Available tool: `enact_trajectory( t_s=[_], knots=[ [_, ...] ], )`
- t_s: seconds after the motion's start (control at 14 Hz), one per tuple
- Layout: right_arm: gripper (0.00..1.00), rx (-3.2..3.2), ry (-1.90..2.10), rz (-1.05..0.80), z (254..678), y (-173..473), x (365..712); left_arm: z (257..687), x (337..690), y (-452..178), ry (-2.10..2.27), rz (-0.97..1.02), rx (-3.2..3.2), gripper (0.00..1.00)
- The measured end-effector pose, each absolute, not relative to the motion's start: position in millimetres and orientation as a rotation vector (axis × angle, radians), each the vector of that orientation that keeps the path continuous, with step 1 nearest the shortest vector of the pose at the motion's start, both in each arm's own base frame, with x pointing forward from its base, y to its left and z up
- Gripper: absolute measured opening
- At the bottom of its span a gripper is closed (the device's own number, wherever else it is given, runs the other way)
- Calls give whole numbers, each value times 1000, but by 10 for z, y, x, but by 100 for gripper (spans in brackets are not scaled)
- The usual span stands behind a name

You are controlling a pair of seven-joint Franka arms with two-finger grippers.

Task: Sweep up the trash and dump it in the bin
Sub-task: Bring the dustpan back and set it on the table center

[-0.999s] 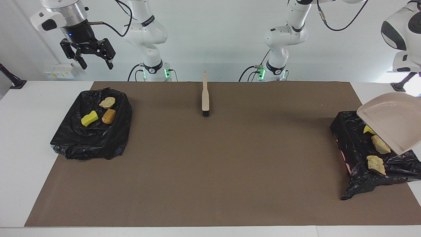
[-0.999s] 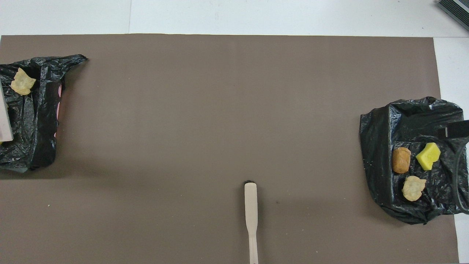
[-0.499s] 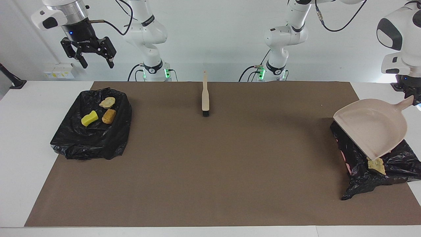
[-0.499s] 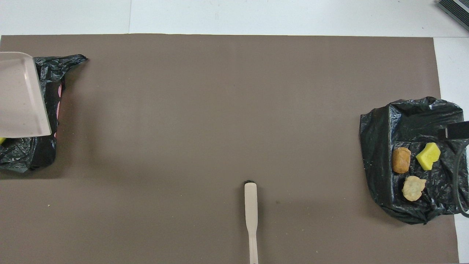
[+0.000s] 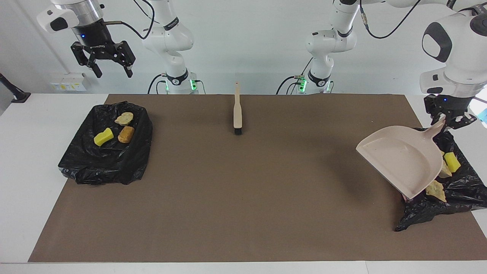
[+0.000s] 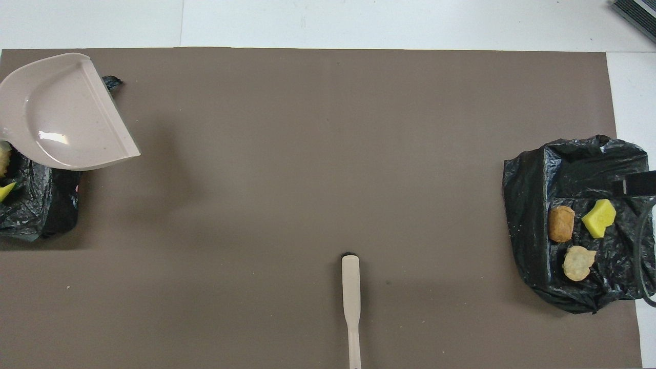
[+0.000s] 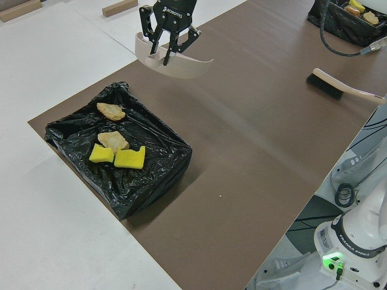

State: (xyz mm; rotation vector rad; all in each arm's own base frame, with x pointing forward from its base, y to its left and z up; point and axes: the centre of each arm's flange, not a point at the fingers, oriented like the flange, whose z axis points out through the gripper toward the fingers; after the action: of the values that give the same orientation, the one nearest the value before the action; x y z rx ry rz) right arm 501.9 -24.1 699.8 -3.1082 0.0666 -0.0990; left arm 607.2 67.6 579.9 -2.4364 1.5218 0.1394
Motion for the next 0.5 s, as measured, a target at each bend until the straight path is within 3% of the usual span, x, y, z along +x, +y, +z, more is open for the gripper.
enact_trajectory(
  t_s=[0.5],
  knots=[
    [100,-3108,83,-76,6931,-298,5055,5092,6052,-327,1138,55,-2768,32]
  ],
)
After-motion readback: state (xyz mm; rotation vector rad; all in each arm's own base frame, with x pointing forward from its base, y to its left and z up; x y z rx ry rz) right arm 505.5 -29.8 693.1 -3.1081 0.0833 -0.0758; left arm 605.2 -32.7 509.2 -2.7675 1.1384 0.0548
